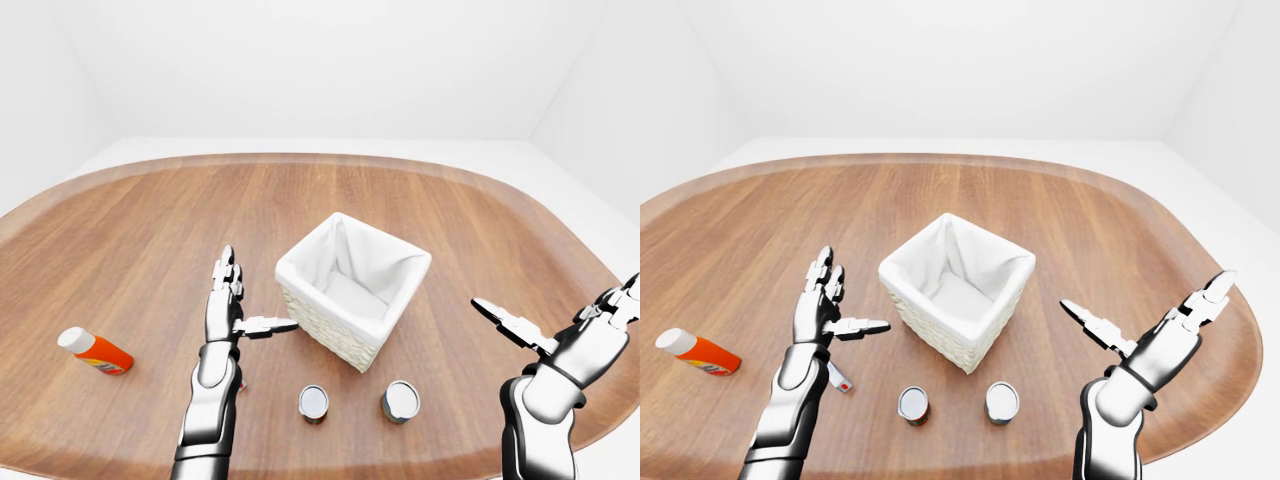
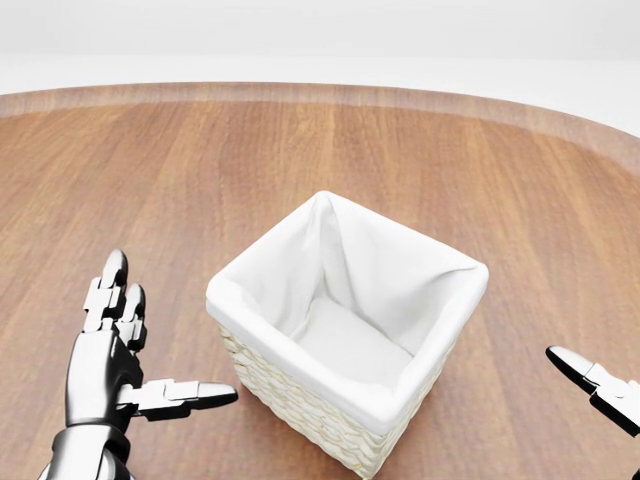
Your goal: Pick up the alphabet soup and the cream cheese box, and put them in the basket.
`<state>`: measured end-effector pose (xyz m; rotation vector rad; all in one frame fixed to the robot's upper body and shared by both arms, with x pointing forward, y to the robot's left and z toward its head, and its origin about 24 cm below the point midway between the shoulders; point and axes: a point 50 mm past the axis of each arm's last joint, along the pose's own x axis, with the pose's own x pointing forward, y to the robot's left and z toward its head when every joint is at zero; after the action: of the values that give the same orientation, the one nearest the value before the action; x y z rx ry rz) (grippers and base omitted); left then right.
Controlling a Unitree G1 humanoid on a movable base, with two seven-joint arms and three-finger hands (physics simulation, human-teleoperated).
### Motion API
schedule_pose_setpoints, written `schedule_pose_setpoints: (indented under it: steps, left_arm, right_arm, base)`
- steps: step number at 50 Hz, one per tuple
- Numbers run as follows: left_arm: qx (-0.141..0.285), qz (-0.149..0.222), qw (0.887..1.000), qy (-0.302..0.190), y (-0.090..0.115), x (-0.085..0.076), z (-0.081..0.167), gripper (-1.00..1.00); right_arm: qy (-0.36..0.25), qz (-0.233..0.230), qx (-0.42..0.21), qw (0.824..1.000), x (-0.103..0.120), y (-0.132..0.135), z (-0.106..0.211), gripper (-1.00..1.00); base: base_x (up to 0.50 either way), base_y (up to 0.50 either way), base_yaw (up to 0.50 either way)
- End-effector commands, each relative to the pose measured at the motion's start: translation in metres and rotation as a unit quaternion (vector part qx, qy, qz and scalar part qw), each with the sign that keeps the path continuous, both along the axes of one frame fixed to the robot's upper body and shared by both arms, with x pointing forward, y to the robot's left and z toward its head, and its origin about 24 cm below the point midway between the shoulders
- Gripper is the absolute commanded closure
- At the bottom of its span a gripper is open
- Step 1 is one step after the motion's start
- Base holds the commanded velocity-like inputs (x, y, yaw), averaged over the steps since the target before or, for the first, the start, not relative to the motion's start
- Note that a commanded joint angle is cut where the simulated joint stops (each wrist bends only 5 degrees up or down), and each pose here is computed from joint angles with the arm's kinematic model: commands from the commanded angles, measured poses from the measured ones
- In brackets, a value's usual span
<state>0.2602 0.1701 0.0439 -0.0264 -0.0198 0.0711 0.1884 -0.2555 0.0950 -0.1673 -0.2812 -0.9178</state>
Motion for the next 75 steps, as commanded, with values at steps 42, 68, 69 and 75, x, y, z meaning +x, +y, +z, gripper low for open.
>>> schedule_pose_setpoints:
  steps: [42,68,69,75]
  left_arm:
    - [0.129,0.130,0.982,-0.054,0.035,-0.021,0.024,-1.00]
    - [0.379,0.147,0.908,-0.106,0.051,-0.028,0.062,-1.00]
    - [0.396,0.144,0.901,-0.102,0.052,-0.029,0.061,-1.00]
    - [0.455,0.168,0.868,-0.108,0.053,-0.035,0.068,-1.00]
  right_arm:
    - [-0.010,-0.002,0.006,1.000,-0.001,-0.002,0.002,-1.00]
    - [-0.009,-0.002,0.005,1.000,0.000,-0.002,0.001,-1.00]
    - [-0.009,-0.003,0.006,1.000,-0.001,-0.002,0.002,-1.00]
    - [-0.011,-0.005,0.012,1.000,-0.002,-0.003,0.002,-1.00]
  base:
    - [0.00,0.00,0.00]
    - [0.00,0.00,0.00]
    - [0.00,0.00,0.00]
    - [0.00,0.00,0.00]
